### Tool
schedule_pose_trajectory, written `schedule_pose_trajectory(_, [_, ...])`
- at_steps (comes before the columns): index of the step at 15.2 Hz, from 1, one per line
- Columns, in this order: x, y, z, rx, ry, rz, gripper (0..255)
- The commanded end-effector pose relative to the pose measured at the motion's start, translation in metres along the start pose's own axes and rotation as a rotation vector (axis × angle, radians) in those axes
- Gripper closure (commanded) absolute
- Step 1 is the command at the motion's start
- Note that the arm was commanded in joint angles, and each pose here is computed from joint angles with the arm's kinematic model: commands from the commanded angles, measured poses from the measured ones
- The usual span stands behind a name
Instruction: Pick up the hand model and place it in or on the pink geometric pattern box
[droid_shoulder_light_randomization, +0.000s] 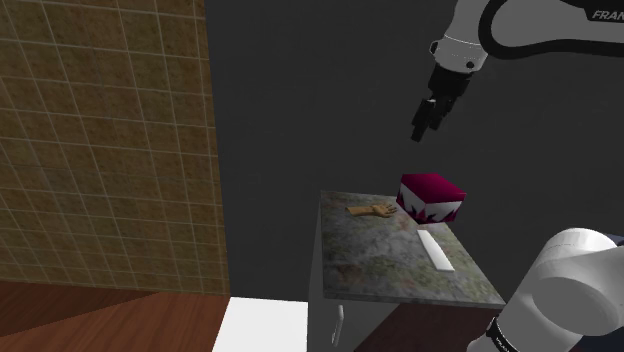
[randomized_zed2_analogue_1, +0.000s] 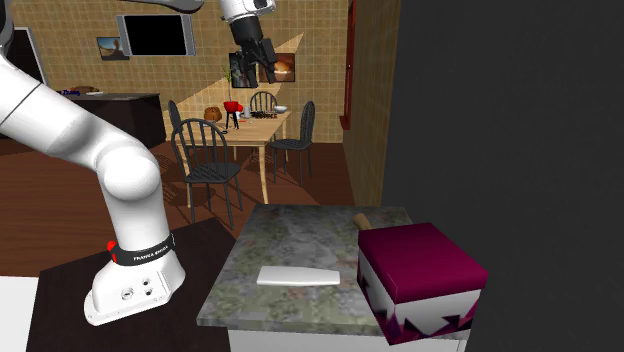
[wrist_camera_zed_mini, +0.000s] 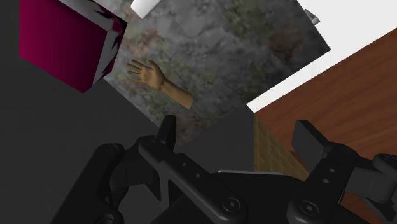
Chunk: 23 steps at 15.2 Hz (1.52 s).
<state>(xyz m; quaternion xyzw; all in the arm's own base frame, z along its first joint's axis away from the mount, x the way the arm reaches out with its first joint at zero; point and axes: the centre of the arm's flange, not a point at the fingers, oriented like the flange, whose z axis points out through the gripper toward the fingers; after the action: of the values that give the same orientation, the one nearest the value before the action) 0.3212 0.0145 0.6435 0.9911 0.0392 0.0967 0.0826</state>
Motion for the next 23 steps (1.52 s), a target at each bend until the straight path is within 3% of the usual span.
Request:
schedule_pose_trajectory(1, [0.0, 0.0, 0.0, 0.0, 0.0, 0.0, 0])
schedule_pose_trajectory(23, [0.067, 0.138, 0.258, 0.119, -0.055, -0.395, 0])
